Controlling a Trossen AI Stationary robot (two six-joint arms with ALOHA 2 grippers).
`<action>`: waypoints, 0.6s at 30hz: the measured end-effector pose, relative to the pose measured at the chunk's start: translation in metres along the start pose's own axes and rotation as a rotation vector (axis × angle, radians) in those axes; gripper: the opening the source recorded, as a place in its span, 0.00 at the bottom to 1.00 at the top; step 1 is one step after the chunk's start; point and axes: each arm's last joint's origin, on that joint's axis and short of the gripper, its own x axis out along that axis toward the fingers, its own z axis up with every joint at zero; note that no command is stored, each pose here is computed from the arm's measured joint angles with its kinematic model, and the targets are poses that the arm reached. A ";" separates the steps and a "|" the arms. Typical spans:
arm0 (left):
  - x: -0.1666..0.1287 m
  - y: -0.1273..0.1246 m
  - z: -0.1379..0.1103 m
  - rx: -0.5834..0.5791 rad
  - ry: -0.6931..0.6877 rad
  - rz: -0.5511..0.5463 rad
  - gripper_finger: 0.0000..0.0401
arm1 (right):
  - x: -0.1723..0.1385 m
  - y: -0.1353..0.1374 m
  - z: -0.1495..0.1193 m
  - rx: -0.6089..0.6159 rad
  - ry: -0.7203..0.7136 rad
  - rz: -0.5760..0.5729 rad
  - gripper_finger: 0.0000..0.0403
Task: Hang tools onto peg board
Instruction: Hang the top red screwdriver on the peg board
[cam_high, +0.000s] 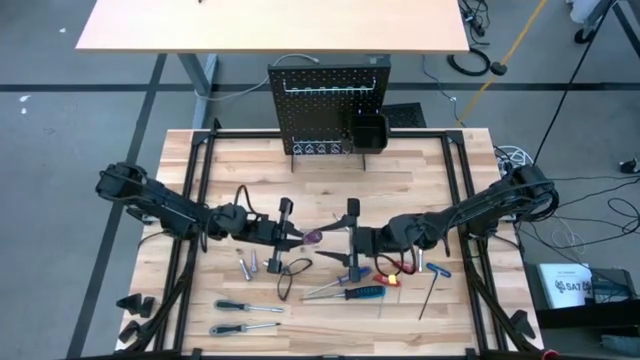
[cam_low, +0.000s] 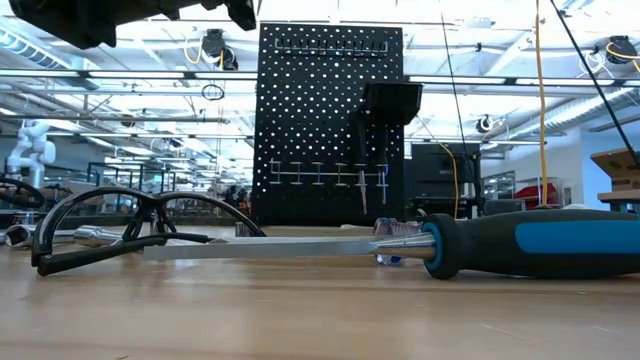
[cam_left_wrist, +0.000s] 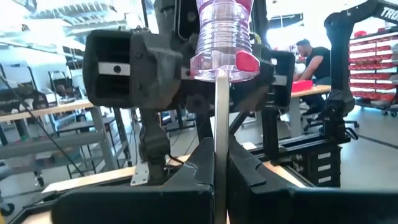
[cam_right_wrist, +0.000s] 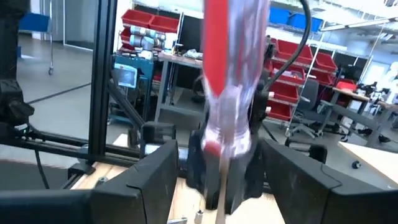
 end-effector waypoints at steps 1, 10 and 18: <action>0.000 0.000 -0.001 0.000 0.005 0.001 0.02 | 0.000 0.000 0.002 0.006 -0.019 0.002 0.55; 0.003 0.010 -0.004 -0.056 -0.047 0.060 0.02 | 0.004 -0.011 0.006 0.034 -0.104 -0.007 0.55; 0.003 0.014 -0.004 -0.071 -0.051 0.085 0.02 | 0.013 -0.014 -0.006 0.045 -0.124 -0.107 0.55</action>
